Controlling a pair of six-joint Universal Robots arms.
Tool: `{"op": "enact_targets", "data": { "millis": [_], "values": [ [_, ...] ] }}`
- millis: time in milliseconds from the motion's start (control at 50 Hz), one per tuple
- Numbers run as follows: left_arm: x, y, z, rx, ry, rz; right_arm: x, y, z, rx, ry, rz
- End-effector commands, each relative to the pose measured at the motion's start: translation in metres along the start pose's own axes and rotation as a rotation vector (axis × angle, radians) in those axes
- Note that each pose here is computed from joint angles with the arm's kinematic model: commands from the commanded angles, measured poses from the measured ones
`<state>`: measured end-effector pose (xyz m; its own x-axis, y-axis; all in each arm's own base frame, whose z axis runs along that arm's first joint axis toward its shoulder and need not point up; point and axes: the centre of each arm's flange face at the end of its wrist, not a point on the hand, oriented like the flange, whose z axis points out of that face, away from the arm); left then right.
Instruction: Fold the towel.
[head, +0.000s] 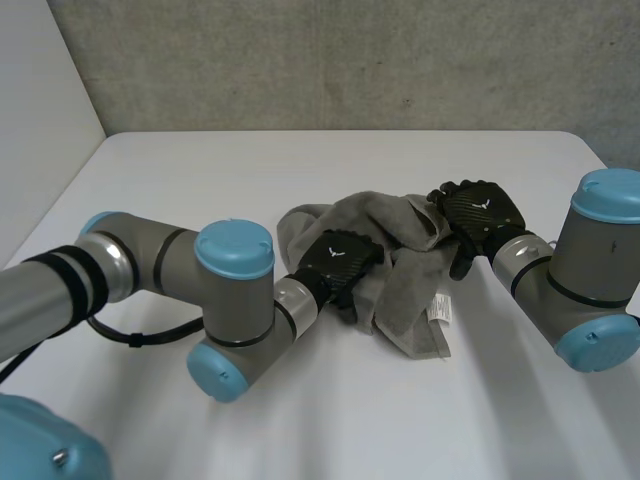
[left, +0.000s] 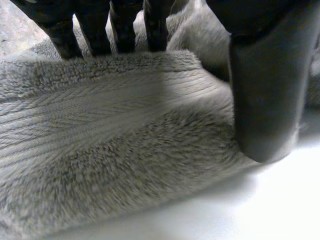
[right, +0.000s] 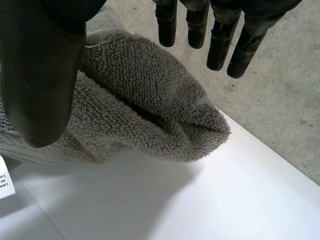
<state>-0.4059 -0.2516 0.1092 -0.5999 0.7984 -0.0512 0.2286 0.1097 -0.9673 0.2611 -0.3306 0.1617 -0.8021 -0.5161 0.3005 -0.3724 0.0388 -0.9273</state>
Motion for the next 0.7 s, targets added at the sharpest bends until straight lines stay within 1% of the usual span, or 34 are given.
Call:
{"op": "enact_targets", "data": {
  "millis": [20,100,140,200,240,260,280,340,380,400,440,460,480,500,520,540,560,600,680,700],
  "values": [
    [-0.005,0.002,0.016,0.029,-0.016,0.043,0.000,0.000,-0.001,-0.003,-0.004,-0.002],
    [-0.008,-0.005,0.020,0.061,-0.037,0.049,0.001,-0.003,-0.002,0.003,-0.001,-0.014],
    [-0.014,-0.009,0.021,0.081,-0.076,0.052,0.001,-0.006,-0.002,0.006,-0.002,-0.022],
    [-0.017,-0.011,0.019,0.083,-0.098,0.049,0.001,-0.010,-0.006,0.002,-0.005,-0.041],
    [-0.025,-0.024,0.013,0.093,-0.145,0.043,0.002,-0.017,-0.009,0.003,-0.006,-0.052],
    [-0.025,-0.024,0.013,0.093,-0.145,0.043,0.003,-0.023,-0.015,-0.005,-0.011,-0.065],
    [-0.028,-0.033,0.007,0.103,-0.165,0.042,0.004,-0.031,-0.022,-0.017,-0.018,-0.084],
    [-0.036,-0.046,-0.007,0.111,-0.195,0.038,0.006,-0.040,-0.031,-0.032,-0.028,-0.103],
    [-0.042,-0.054,-0.016,0.117,-0.211,0.037,0.005,-0.058,-0.054,-0.075,-0.069,-0.134],
    [-0.046,-0.060,-0.024,0.121,-0.223,0.034,0.005,-0.058,-0.055,-0.076,-0.069,-0.134],
    [-0.048,-0.065,-0.033,0.126,-0.233,0.033,0.000,-0.062,-0.078,-0.163,-0.132,-0.137],
    [-0.050,-0.070,-0.041,0.128,-0.242,0.031,0.000,-0.062,-0.078,-0.164,-0.132,-0.137],
    [-0.050,-0.070,-0.041,0.128,-0.242,0.031,-0.006,-0.061,-0.089,-0.206,-0.175,-0.125],
    [-0.055,-0.074,-0.048,0.129,-0.257,0.027,-0.006,-0.061,-0.089,-0.206,-0.176,-0.125],
    [-0.060,-0.078,-0.056,0.132,-0.274,0.020,-0.016,-0.058,-0.097,-0.238,-0.217,-0.109],
    [-0.060,-0.078,-0.056,0.132,-0.274,0.020,-0.028,-0.058,-0.106,-0.233,-0.258,-0.115],
    [-0.065,-0.082,-0.063,0.136,-0.291,0.011,-0.028,-0.058,-0.106,-0.233,-0.259,-0.115],
    [-0.070,-0.085,-0.071,0.138,-0.307,-0.002,-0.048,-0.058,-0.119,-0.181,-0.301,-0.143],
    [-0.085,-0.085,-0.088,0.130,-0.348,-0.057,-0.064,-0.049,-0.117,-0.121,-0.314,-0.168],
    [-0.085,-0.085,-0.088,0.130,-0.348,-0.058,-0.069,-0.043,-0.111,-0.094,-0.306,-0.176]
  ]
}}
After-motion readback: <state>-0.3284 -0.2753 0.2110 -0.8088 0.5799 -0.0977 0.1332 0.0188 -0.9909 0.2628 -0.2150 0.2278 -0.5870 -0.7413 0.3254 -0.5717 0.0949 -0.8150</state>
